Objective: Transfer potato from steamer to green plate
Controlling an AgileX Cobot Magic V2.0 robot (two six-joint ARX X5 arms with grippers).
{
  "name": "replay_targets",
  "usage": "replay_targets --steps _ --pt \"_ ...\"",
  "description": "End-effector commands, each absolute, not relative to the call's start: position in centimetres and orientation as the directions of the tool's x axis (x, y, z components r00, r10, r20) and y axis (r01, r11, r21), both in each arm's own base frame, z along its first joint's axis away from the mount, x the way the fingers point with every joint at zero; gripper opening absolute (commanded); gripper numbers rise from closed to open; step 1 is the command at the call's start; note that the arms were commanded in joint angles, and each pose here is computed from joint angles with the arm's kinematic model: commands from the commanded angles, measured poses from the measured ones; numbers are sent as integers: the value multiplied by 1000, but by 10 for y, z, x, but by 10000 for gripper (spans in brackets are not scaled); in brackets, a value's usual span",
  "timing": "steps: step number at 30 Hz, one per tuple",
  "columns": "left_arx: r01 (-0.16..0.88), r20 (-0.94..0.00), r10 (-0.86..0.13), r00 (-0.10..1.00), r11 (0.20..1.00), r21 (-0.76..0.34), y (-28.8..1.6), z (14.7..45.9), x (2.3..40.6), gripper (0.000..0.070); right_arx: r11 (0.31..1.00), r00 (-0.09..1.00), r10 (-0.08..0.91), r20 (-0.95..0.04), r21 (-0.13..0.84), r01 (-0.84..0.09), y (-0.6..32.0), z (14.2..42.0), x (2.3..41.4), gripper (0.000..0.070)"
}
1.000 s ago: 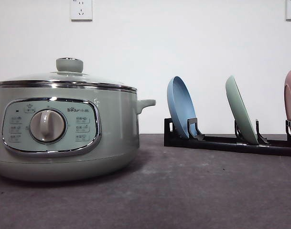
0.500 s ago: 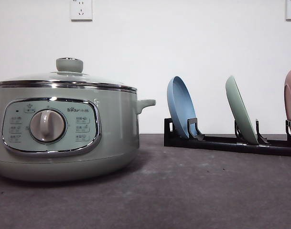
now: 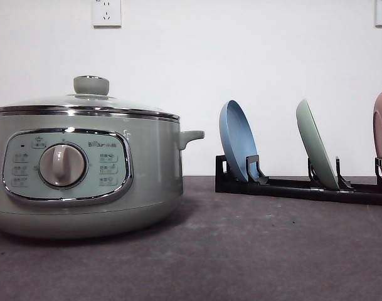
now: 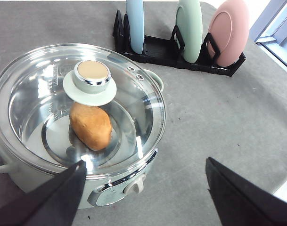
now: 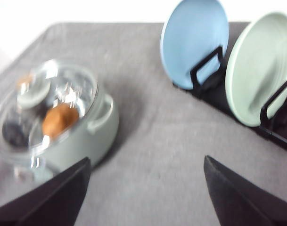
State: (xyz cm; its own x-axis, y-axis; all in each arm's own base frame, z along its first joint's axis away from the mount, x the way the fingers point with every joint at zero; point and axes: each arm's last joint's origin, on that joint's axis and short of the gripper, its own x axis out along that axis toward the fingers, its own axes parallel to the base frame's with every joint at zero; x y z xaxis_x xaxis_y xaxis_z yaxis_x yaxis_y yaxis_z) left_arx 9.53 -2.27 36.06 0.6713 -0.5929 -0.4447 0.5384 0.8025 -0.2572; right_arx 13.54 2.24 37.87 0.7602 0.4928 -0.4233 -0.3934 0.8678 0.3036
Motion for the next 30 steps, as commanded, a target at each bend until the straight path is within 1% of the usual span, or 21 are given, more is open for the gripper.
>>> replay_targets --steps 1,5,9,14,18,22,30 --pt "550 -426 -597 680 799 -241 -23 368 94 515 869 775 482 -409 335 -364 23 388 147 484" --pt "550 -426 -597 680 799 -241 -23 368 94 515 881 781 459 -424 334 -336 25 401 179 483" --pt "551 -426 -597 680 799 -241 -23 368 94 515 882 766 457 -452 343 -323 28 410 219 483" --pt "550 -426 -597 680 799 -241 -23 368 94 515 884 745 453 -489 354 -305 32 412 270 483" --pt "550 -426 -597 680 799 -241 -23 368 94 515 903 741 414 -529 341 -261 33 405 307 483" --pt "550 -426 -597 680 799 -241 -23 368 94 515 908 725 403 -559 342 -241 35 392 338 483" --pt "550 -427 -597 680 799 -242 -23 368 94 515 933 728 339 -595 310 -182 37 356 381 482"
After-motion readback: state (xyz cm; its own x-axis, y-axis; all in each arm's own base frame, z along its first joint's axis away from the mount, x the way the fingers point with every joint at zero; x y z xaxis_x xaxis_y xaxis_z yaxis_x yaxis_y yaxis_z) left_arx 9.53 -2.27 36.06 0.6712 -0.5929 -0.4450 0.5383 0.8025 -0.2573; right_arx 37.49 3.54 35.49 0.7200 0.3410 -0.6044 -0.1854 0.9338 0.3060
